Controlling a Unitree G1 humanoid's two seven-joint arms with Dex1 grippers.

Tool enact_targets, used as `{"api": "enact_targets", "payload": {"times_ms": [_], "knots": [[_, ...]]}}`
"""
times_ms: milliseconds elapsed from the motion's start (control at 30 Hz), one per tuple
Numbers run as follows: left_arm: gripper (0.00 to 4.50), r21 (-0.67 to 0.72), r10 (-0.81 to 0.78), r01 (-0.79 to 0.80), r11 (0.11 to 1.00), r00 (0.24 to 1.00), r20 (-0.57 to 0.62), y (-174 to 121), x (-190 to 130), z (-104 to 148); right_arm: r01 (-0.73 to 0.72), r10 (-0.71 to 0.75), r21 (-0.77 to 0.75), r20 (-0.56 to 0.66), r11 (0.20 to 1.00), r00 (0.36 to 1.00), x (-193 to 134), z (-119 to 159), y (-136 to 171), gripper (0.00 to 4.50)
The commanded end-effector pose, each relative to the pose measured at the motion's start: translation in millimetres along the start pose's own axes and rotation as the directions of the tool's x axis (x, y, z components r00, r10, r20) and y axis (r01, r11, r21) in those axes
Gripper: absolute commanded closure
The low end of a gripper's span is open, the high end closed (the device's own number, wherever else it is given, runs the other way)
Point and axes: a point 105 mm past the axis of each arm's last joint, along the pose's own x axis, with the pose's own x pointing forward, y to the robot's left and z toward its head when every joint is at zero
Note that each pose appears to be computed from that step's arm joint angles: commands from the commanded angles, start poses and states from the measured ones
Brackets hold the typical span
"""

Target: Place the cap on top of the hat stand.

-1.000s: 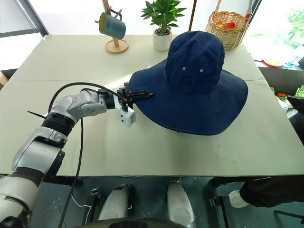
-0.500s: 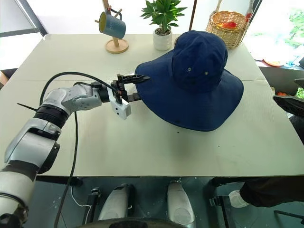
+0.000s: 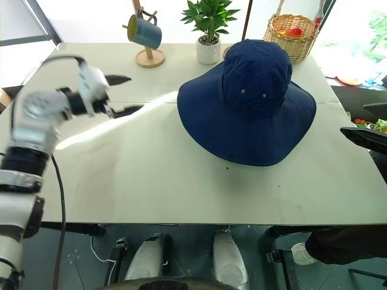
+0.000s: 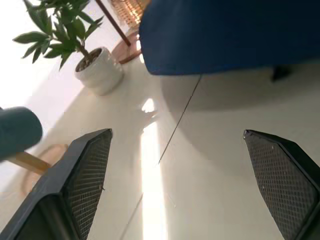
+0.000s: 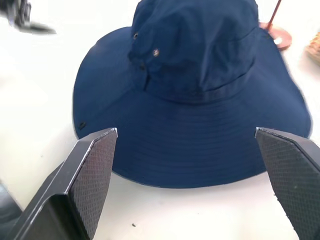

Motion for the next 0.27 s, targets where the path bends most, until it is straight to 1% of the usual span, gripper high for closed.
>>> {"api": "enact_targets", "payload": {"times_ms": [33,100,167,267], "knots": [[0.12,-0.140,-0.167,0.187,0.972,0.975,0.144,-11,-13,57,0.007,-0.007,-0.053,0.007,0.999,1.000,-3,11,-7,0.00],[0.12,-0.145,-0.231,0.253,0.957,0.961,0.153,-17,-17,68,0.006,-0.006,-0.060,0.000,0.998,1.000,-1,12,-10,0.00],[0.12,-0.143,-0.251,0.271,0.952,0.957,0.144,-18,-18,75,0.001,-0.001,-0.065,-0.004,0.998,1.000,0,12,-12,0.00],[0.12,-0.100,-0.263,0.277,0.956,0.955,0.133,-18,-17,83,-0.008,0.008,-0.070,-0.003,0.998,1.000,3,14,-15,0.00]]}}
